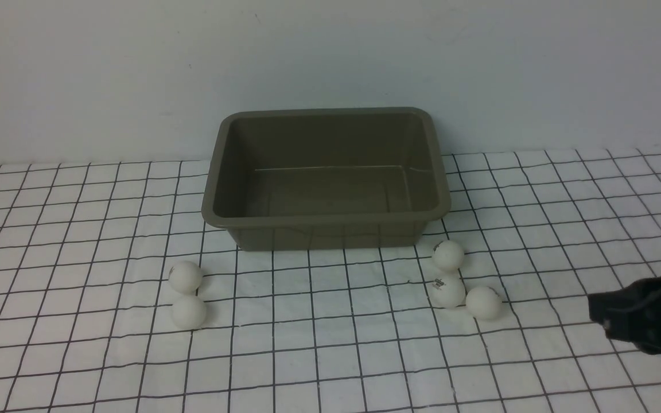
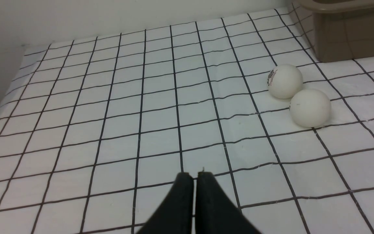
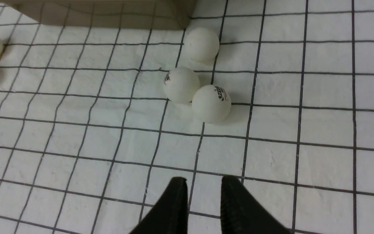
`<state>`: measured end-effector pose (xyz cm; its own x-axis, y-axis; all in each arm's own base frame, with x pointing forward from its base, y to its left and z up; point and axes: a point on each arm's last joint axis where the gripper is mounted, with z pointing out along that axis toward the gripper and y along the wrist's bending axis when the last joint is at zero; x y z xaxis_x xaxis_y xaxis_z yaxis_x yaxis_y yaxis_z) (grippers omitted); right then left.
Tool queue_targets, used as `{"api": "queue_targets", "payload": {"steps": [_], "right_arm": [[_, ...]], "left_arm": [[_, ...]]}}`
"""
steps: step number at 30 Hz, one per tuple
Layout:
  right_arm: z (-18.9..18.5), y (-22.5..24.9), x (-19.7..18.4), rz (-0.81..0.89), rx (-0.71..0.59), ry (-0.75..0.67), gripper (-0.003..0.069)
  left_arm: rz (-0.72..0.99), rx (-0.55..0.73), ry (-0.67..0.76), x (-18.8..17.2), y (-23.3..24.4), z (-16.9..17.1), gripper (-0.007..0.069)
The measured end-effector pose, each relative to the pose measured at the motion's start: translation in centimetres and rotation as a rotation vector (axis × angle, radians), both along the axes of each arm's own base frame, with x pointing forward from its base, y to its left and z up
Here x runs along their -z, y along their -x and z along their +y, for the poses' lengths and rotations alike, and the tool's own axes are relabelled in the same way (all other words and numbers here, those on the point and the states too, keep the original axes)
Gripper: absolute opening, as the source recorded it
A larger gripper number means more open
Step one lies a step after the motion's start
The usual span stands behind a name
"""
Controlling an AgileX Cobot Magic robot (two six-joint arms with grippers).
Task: Put the table tennis balls into the box on the white checkered tablecloth.
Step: 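Reach for and grasp a ping pong ball on the table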
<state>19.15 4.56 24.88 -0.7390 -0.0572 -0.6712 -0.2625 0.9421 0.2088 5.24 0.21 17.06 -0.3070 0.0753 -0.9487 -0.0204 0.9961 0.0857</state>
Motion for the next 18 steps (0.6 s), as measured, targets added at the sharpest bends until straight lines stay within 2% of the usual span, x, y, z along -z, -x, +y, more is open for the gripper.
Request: {"api": "queue_targets", "payload": {"steps": [7,11,15,18], "right_arm": [[1.3,-2.7,1.4,0.104,-0.207,0.092,0.0138],[4.0,-4.9,0.0,0.083,-0.338,0.128,0.0138],[6.1,-6.6,-1.8,0.042,-0.393,0.198,0.0138],[6.7,-7.8,-2.5,0.04,-0.377,0.274,0.0139]], "left_arm": [[0.0,0.0,0.0,0.0,0.0,0.0,-0.0004],[0.0,0.0,0.0,0.0,0.0,0.0,-0.0004],[0.0,0.0,0.0,0.0,0.0,0.0,-0.0004],[0.0,0.0,0.0,0.0,0.0,0.0,-0.0004]]}}
